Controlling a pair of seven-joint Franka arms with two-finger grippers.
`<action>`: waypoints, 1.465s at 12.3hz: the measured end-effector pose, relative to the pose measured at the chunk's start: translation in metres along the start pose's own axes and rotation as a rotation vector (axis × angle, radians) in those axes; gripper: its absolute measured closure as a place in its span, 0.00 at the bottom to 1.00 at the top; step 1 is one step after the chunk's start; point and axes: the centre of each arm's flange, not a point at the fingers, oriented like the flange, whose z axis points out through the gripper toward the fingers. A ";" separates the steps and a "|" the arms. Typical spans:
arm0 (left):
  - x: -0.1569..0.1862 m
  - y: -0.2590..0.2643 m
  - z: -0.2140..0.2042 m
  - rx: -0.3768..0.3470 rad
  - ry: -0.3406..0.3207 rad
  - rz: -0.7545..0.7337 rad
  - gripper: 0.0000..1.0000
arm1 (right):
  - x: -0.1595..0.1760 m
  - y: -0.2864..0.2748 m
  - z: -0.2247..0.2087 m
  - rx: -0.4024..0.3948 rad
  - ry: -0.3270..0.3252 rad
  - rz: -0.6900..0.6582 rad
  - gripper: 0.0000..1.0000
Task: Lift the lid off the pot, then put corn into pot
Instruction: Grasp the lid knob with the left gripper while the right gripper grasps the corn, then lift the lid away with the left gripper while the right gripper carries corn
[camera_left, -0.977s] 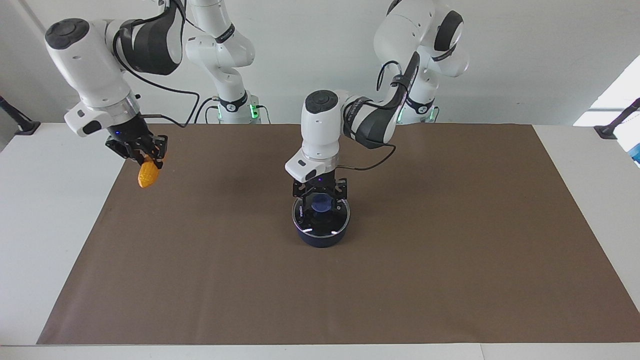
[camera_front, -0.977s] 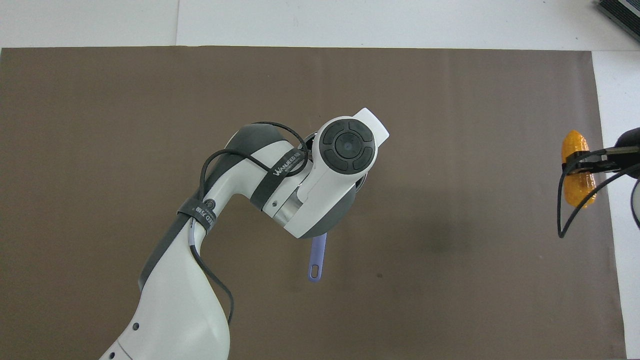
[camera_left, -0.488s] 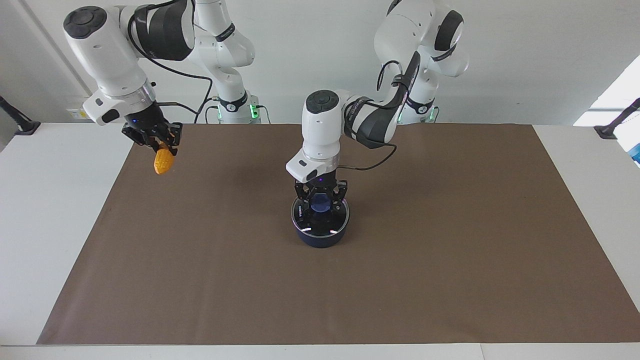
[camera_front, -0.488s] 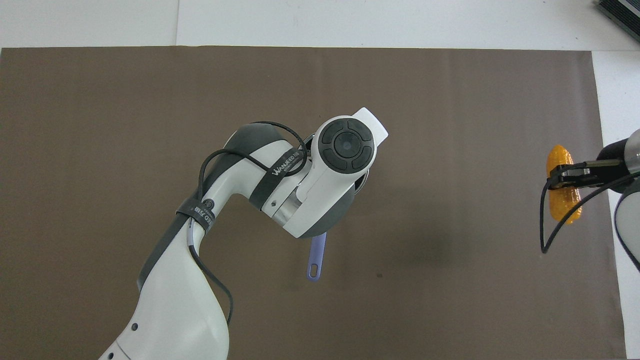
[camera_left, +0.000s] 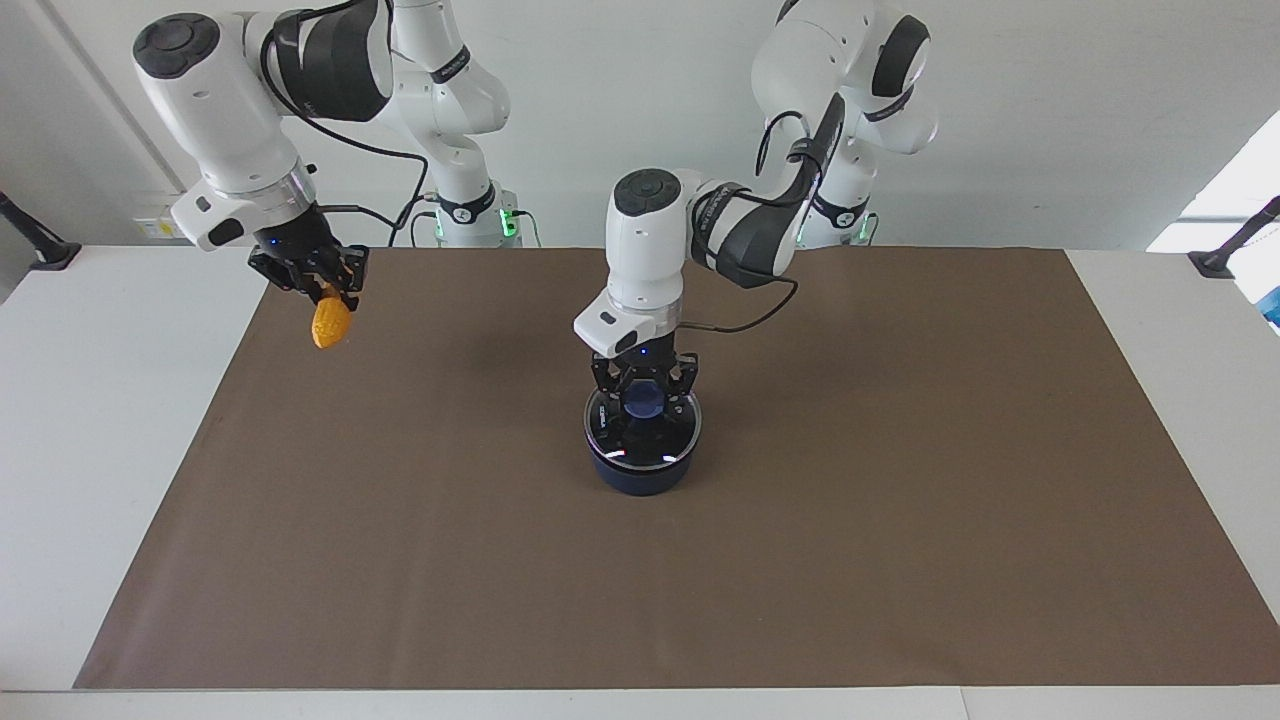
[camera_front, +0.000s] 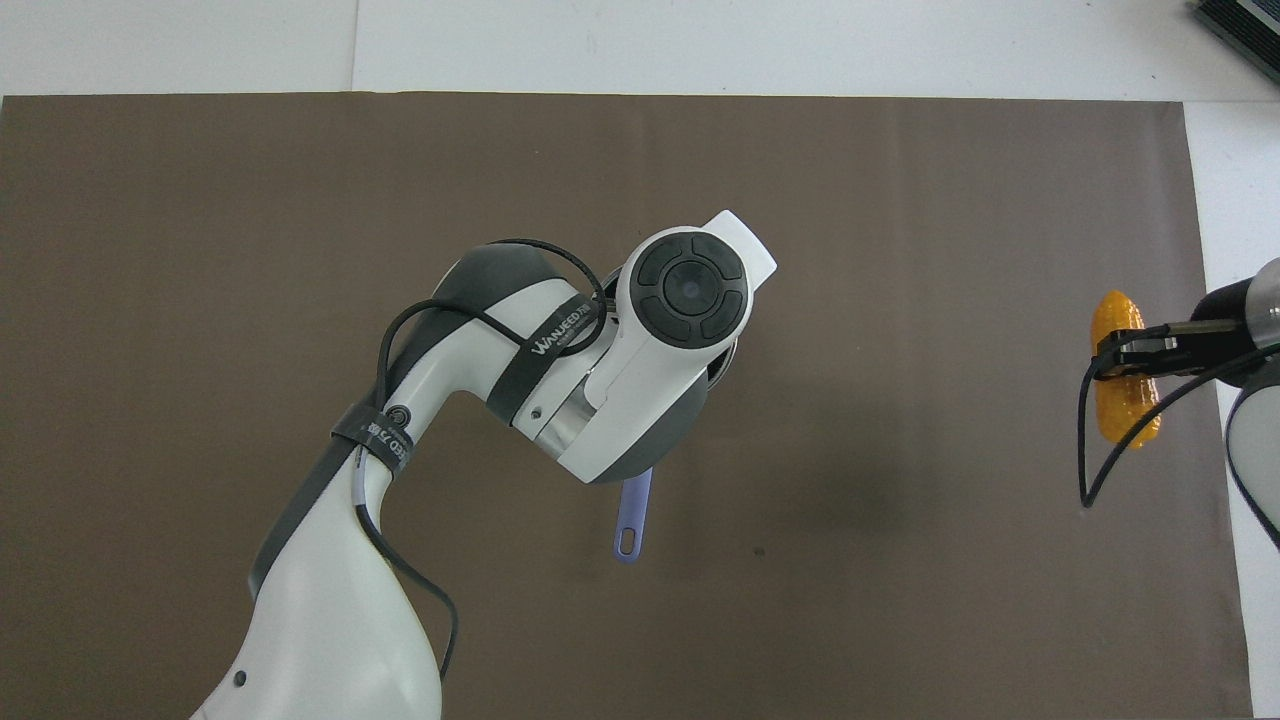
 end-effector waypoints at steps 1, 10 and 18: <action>-0.001 -0.003 -0.014 0.001 0.001 -0.002 0.40 | 0.000 -0.001 0.000 0.000 -0.001 -0.001 0.62; 0.013 -0.163 -0.041 0.028 0.030 -0.131 0.40 | 0.027 -0.077 0.042 0.001 0.055 -0.073 0.62; 0.038 -0.376 0.005 -0.010 -0.009 0.004 0.40 | 0.035 -0.298 0.112 0.176 0.192 0.236 0.62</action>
